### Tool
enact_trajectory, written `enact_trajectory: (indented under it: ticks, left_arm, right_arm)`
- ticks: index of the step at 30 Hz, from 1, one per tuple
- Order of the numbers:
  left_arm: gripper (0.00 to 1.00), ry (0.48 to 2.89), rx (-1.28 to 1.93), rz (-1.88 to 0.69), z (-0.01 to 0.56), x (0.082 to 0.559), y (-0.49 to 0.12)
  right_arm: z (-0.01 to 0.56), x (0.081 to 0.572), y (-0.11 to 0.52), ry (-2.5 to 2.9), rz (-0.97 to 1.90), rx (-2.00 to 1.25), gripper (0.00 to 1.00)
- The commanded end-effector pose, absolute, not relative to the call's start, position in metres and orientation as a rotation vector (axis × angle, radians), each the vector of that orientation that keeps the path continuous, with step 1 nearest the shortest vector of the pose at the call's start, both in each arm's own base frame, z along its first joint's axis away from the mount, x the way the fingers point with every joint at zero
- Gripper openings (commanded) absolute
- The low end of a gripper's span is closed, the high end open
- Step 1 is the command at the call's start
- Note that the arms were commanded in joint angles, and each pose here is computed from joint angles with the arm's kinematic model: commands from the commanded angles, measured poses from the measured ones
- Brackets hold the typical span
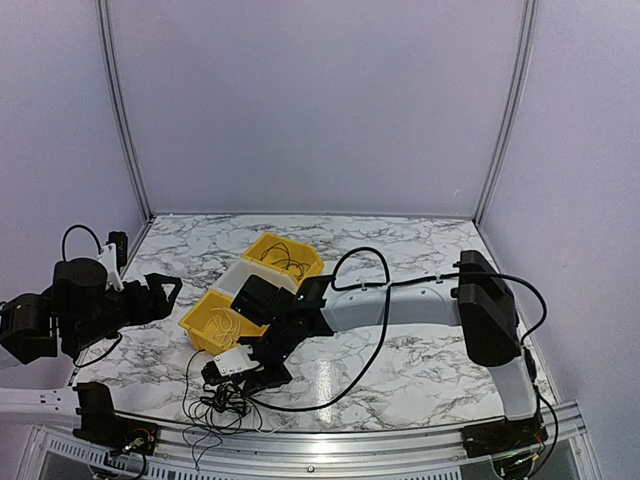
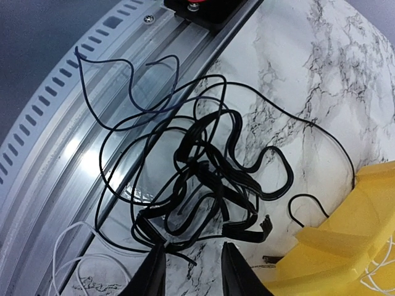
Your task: Untangle the cables
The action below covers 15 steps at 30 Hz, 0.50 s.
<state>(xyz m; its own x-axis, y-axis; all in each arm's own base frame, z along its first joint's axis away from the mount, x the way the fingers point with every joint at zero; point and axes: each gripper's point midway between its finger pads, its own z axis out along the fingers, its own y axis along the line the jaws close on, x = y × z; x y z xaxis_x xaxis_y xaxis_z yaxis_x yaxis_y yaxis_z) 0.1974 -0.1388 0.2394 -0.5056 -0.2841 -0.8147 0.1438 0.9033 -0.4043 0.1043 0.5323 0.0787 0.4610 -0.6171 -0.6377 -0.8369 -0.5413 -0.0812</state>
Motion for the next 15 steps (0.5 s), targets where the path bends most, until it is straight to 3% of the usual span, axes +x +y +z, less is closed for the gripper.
enact_trajectory:
  ticks: [1,15]
  left_arm:
    - [0.95,2.053,-0.104,-0.489,0.2312,0.1969,-0.1335]
    - [0.95,2.064,-0.088,-0.474,0.2267,0.1972,-0.1343]
  right_arm:
    - [0.0868,0.1007,0.5298,1.151,0.767,-2.383,0.34]
    - [0.0814,0.0949,0.5223,1.074,0.778,-2.464,0.36]
